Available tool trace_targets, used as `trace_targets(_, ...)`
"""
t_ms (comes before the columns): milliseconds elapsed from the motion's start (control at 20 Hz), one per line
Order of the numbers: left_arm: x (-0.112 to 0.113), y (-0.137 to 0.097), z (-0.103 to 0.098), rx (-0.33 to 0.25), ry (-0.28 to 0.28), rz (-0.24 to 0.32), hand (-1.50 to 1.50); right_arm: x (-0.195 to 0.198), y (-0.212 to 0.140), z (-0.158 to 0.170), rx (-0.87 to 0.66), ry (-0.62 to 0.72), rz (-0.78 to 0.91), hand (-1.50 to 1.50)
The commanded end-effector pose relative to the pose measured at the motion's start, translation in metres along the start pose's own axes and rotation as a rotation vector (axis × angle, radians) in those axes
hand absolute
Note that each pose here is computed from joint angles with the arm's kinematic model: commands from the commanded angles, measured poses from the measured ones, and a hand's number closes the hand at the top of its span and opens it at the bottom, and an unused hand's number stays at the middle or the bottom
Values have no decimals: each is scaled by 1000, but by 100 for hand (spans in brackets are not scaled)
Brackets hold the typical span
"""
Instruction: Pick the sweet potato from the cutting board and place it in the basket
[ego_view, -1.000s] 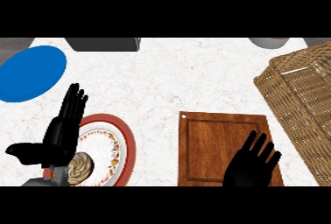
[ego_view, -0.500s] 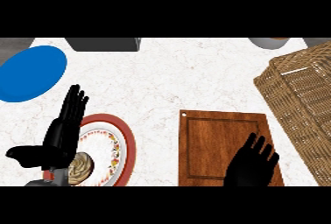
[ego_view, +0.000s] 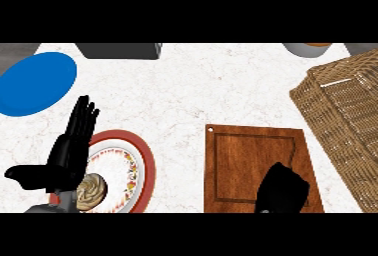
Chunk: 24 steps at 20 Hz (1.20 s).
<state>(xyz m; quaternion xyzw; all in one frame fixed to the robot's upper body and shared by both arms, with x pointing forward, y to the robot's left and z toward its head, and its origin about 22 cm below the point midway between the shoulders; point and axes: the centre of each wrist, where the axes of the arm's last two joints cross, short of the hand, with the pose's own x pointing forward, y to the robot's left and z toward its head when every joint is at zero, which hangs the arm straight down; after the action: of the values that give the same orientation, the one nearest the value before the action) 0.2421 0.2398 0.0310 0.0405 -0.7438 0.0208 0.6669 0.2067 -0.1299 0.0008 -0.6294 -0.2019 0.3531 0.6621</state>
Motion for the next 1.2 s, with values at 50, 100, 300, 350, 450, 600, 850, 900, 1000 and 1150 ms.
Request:
trace_targets(50, -4, 11, -7, -1, -4, 4, 0, 12, 15, -6, 5, 157, 155, 150)
trace_targets(100, -2, -15, -9, -8, -5, 9, 0, 13, 14, -3, -21, 152, 159, 150)
trace_targets(300, -5, -11, -4, -33, -15, 24, 0, 21, -25, -79, 108, 225, -126, 150)
trace_targets(350, -3, -17, 0, -36, -22, 10, 0, 16, -26, -92, 132, 252, -181, 150)
trace_targets(450, 4, -17, -6, -46, -41, 29, 0, 11, -45, -109, 171, 274, -323, 150)
trace_targets(600, 2, -17, -10, -67, -43, 20, 0, 22, -56, -137, 174, 332, -389, 150)
trace_targets(850, 8, -21, -11, -96, -46, 9, 0, 41, -86, -165, 5, 367, -494, 150)
trace_targets(900, -2, -32, -7, -94, -23, 29, 0, 45, -94, -168, -31, 355, -537, 150)
trace_targets(1000, 6, -27, -15, -96, -34, 22, 0, 59, -115, -167, -94, 349, -620, 150)
trace_targets(1150, 14, -20, -17, -76, -32, 14, 0, 62, -145, -170, -246, 340, -752, 150)
